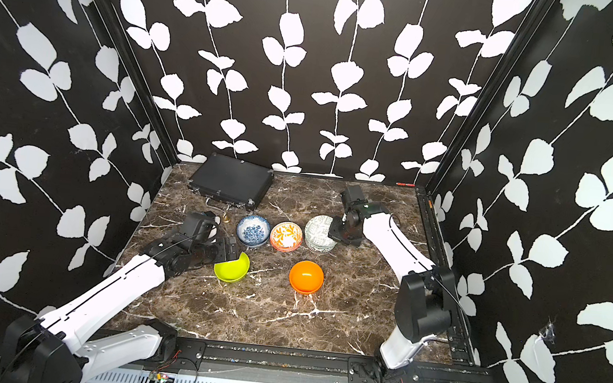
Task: Stack the bowls
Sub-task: Place the bowl on the bowl, then adjust the bowl at the center of the board, then move the bowl to the center of the board.
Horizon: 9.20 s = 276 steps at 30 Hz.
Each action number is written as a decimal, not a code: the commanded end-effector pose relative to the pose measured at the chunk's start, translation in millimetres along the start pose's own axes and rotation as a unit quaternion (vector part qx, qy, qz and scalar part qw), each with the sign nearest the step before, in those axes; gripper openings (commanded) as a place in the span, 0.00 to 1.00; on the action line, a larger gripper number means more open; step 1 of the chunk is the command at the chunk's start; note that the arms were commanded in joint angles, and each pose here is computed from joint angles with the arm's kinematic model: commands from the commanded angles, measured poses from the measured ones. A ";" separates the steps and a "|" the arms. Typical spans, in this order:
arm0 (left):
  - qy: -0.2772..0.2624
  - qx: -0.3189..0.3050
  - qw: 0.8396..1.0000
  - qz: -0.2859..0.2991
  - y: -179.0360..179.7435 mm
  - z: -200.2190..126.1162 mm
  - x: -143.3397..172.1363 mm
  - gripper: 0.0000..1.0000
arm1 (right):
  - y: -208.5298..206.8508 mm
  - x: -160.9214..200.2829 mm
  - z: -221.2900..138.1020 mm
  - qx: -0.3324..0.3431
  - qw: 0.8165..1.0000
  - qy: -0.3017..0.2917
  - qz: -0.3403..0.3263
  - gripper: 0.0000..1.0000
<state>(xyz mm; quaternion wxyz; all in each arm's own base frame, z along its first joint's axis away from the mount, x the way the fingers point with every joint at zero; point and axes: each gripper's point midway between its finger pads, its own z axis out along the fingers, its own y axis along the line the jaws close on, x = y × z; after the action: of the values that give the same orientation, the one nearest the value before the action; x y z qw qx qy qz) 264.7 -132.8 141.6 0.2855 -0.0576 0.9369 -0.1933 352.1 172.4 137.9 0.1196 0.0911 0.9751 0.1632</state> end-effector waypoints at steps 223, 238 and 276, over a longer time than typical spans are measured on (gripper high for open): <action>0.103 0.072 0.979 -0.161 54.4 113.7 -42.5 0.92 | 19.6 1.7 -17.5 -0.132 0.983 -0.123 -0.047 0.57; 0.094 0.087 0.977 -0.170 54.9 110.3 -45.8 0.94 | 16.1 5.7 -22.3 -0.119 0.985 -0.119 -0.049 0.56; 0.050 0.102 0.978 -0.176 52.5 26.4 62.3 0.98 | -17.4 150.5 12.3 -0.011 0.995 0.025 -0.096 0.58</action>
<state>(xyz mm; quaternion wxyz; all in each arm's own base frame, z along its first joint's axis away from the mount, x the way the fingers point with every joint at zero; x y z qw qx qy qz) 231.2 -108.0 68.3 0.2000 -0.1842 0.8996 -0.3417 191.8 186.7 83.3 0.0811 -0.0178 0.9815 0.1726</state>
